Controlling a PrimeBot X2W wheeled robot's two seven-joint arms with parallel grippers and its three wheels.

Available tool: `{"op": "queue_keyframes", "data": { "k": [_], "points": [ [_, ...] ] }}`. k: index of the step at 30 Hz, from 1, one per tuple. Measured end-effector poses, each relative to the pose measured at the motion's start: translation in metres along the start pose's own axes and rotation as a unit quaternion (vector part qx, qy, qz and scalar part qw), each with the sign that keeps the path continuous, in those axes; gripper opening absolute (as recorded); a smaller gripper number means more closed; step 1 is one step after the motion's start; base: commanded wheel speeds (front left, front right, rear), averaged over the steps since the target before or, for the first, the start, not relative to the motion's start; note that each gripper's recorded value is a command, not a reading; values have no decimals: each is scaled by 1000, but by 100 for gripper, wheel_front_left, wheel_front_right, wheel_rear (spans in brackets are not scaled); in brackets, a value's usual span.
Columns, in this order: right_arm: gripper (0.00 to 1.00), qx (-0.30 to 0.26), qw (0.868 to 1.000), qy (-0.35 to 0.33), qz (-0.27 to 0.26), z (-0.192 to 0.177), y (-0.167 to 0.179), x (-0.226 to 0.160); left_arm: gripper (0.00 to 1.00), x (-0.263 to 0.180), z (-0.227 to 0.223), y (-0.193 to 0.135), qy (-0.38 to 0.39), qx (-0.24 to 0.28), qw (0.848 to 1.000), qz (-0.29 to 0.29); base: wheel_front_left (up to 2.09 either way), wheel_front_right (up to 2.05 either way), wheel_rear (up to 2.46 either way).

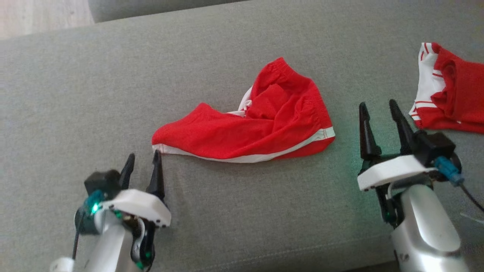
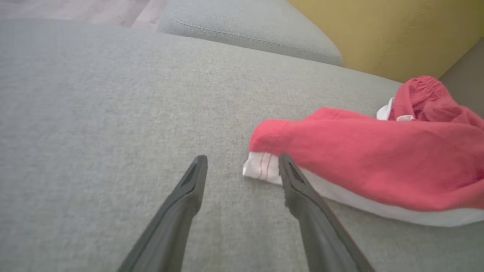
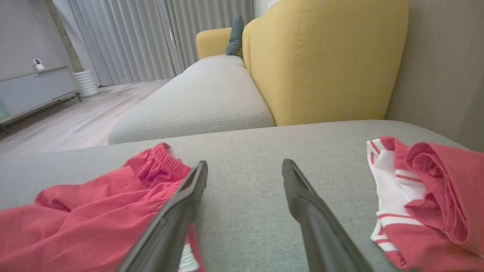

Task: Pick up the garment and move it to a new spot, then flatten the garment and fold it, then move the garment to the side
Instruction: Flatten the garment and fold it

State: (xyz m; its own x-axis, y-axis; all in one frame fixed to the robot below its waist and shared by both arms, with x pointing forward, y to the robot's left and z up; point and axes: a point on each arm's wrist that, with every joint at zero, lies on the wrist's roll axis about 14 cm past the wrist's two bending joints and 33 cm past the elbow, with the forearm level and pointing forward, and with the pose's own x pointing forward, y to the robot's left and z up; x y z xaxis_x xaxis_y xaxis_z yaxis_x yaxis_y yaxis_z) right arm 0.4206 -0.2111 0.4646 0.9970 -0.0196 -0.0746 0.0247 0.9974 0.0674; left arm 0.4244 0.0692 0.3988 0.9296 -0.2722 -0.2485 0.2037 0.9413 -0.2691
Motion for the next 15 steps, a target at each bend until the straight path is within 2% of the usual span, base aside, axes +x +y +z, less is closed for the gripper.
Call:
{"op": "queue_keyframes", "data": {
  "k": [7,15],
  "points": [
    [100,-9,1000,5,28,-5,20,-11,100,-30,8,22,-22,35,998,56,0,0,0],
    [100,-27,998,25,48,-19,32,-30,100,-58,20,30,-47,67,993,84,0,0,0]
  ]
}}
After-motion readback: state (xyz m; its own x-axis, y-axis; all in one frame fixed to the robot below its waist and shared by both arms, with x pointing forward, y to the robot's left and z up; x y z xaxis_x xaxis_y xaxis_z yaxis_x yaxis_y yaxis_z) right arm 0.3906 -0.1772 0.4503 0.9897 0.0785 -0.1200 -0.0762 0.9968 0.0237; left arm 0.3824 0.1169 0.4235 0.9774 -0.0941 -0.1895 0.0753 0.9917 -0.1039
